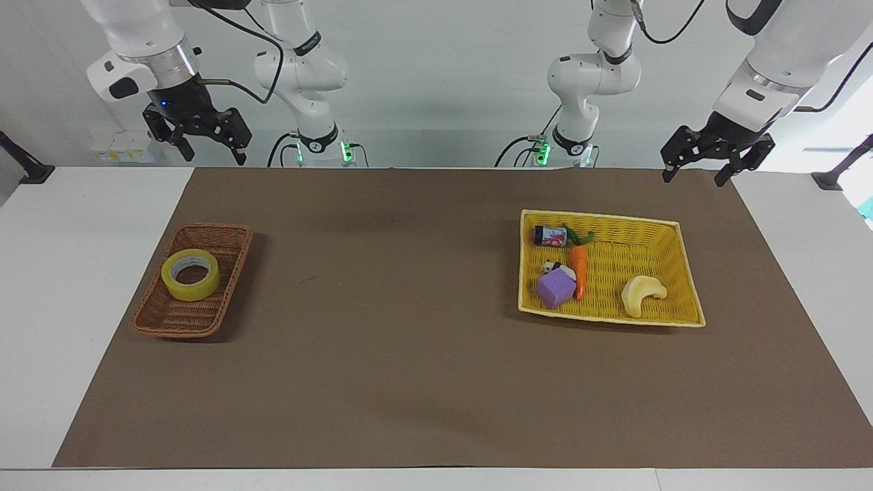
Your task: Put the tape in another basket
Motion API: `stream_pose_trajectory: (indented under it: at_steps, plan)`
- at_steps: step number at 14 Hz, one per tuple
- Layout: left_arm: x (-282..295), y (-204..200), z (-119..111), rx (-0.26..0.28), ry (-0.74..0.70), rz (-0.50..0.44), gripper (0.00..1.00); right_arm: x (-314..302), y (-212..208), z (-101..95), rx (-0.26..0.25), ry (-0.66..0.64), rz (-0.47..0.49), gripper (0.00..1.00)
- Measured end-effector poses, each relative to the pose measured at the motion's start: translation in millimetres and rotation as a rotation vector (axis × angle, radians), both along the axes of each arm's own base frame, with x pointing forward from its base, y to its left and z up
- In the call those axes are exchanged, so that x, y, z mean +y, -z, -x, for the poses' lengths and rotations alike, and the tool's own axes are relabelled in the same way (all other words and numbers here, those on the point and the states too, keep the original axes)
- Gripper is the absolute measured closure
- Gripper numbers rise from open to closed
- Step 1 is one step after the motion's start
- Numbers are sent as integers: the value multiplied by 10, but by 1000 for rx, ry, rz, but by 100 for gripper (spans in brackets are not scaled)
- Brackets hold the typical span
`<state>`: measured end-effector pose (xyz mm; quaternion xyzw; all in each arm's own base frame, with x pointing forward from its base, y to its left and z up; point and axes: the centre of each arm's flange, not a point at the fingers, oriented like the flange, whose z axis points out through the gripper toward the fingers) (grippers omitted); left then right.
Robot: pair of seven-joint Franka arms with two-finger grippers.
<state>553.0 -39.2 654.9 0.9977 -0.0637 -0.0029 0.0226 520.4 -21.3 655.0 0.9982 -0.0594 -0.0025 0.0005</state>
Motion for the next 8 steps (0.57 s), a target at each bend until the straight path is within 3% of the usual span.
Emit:
stream_pose_trajectory:
  at_steps: [8]
  plan:
    - [0,0,0,0,0,0,0,3,-2,1,0,-52,0,0]
